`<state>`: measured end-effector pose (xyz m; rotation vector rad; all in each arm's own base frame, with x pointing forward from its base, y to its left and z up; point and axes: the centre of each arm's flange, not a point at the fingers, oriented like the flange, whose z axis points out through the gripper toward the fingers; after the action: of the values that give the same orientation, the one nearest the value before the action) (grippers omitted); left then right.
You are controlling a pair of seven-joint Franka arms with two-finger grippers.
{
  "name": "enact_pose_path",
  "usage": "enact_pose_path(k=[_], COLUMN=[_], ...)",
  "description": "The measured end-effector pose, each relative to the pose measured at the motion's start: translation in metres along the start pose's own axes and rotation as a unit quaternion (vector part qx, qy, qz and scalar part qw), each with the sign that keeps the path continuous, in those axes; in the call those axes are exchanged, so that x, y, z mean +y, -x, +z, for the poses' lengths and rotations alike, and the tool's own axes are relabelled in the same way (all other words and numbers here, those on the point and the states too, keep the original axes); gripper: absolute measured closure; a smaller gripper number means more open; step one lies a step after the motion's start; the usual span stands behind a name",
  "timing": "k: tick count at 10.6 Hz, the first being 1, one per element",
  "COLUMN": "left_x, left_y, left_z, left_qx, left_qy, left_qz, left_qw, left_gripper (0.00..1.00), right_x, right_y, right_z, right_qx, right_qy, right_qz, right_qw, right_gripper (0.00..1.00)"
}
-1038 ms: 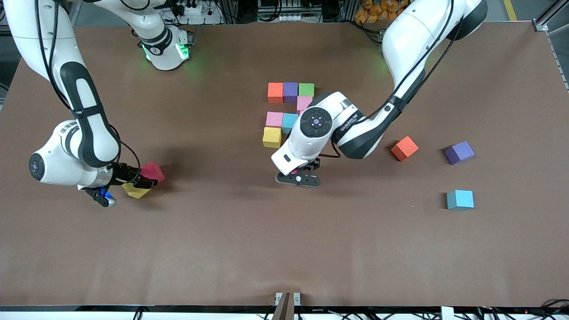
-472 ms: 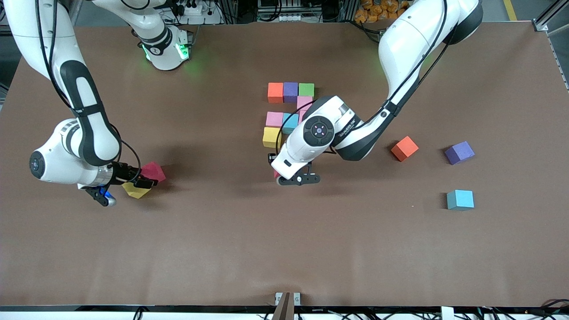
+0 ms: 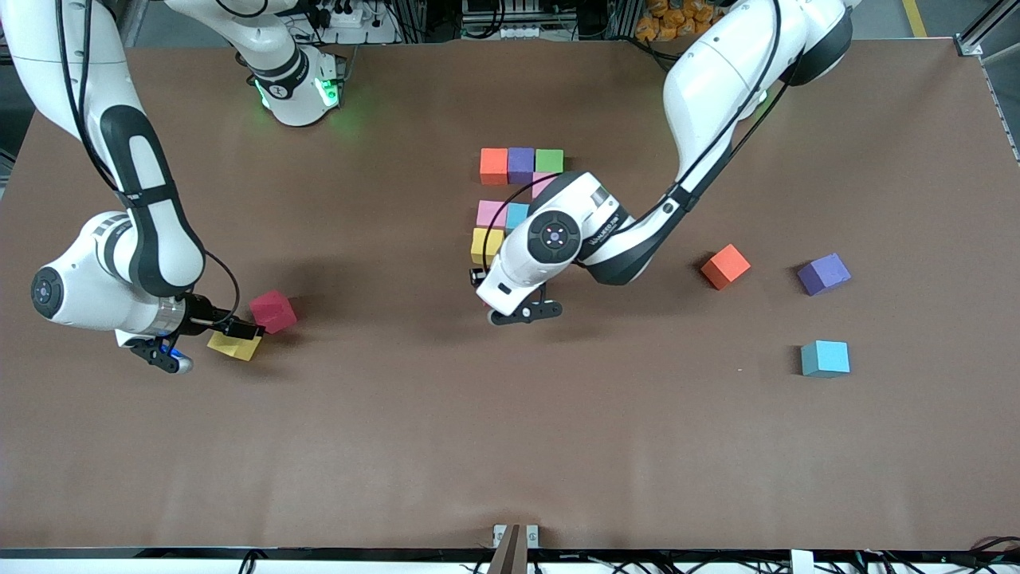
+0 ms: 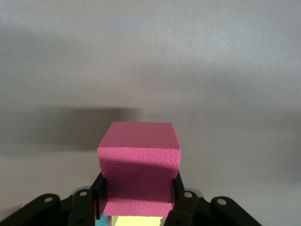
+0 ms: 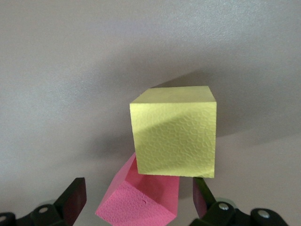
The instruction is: Form number 2 with 11 blocks
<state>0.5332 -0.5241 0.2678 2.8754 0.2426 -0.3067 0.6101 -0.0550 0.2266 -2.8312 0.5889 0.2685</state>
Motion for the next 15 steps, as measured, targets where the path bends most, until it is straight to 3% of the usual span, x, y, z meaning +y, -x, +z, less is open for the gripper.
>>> enact_pose_path(k=[5,9,15], left_x=[0.007,0.011,0.011], left_y=[0.018,0.033,0.035], left_z=[0.016,0.040,0.048], left_qx=[0.012,0.012,0.011], left_qy=[-0.026,-0.049,-0.054], left_qz=[0.032,0.048,0.050], left_qw=[0.999,0.998,0.997], left_gripper=[0.44,0.43,0.41], right_x=[-0.001,0.008,0.018], right_y=[-0.003,-0.011,-0.024], right_z=[-0.007,-0.017,-0.002], right_qx=[0.002,0.015,0.049], right_qy=[-0.001,0.026,0.033], right_qz=[-0.005,-0.033,-0.035], right_qw=[1.000,0.999,0.998], right_gripper=[0.00,0.00,0.00])
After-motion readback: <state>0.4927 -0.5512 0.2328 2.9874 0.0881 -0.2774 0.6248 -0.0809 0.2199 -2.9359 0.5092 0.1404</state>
